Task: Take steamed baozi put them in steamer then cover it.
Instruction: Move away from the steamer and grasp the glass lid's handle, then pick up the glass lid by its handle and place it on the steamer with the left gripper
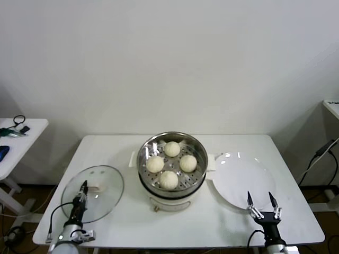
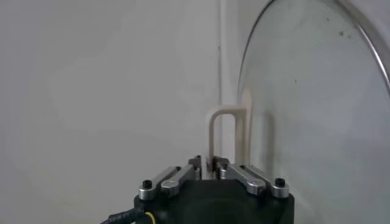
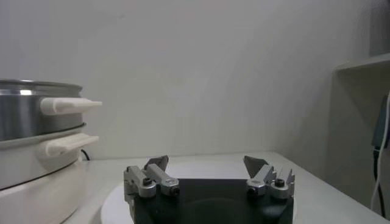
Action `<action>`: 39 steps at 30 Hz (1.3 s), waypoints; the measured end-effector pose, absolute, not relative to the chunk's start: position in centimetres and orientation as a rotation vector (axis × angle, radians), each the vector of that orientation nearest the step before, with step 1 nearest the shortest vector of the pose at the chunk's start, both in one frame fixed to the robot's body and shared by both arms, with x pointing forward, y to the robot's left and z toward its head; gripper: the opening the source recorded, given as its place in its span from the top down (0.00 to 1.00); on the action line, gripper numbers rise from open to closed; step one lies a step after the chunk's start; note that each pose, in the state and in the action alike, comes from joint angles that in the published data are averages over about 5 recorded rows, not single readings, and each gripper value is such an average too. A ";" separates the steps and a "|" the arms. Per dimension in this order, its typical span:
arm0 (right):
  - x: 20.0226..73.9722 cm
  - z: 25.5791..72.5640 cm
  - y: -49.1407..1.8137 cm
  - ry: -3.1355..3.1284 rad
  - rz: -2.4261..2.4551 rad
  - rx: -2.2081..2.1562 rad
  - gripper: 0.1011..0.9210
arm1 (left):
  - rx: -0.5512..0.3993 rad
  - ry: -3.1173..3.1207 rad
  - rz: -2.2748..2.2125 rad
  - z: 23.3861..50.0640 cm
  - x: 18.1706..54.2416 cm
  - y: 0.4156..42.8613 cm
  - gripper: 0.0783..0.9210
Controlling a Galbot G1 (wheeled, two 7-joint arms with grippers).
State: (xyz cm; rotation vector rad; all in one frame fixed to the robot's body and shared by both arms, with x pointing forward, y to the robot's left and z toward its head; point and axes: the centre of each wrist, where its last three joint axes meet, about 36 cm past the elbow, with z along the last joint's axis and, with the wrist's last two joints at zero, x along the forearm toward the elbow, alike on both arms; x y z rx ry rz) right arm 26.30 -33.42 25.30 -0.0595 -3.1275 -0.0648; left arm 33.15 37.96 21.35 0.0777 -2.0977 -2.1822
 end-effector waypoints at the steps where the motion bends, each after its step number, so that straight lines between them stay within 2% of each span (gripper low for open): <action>1: 26.3 25.3 -33.4 -3.128 -0.065 -0.061 0.12 | 0.076 -2.096 -2.184 21.3 33.1 38.0 0.85; 5: 26.4 25.3 -33.4 -3.131 -0.064 -0.069 0.12 | 0.078 -2.096 -2.187 21.3 33.1 38.2 0.93; 11: 26.6 25.5 -33.5 -3.136 -0.052 -0.084 0.12 | 0.111 -2.111 -2.184 22.0 32.9 38.4 0.93; 17: 26.8 25.6 -33.5 -3.129 -0.024 -0.107 0.12 | 0.174 -2.143 -2.202 24.4 33.2 38.8 0.93; 23: 26.8 25.5 -33.8 -3.114 0.015 -0.139 0.12 | 0.234 -2.158 -2.221 28.3 33.5 39.3 0.93; 29: 26.8 25.3 -34.0 -3.106 0.037 -0.155 0.12 | 0.278 -2.159 -2.196 33.5 34.2 38.8 0.93; 39: 27.2 25.4 -34.1 -3.101 0.059 -0.160 0.12 | 0.335 -2.180 -2.147 42.5 35.6 34.1 0.93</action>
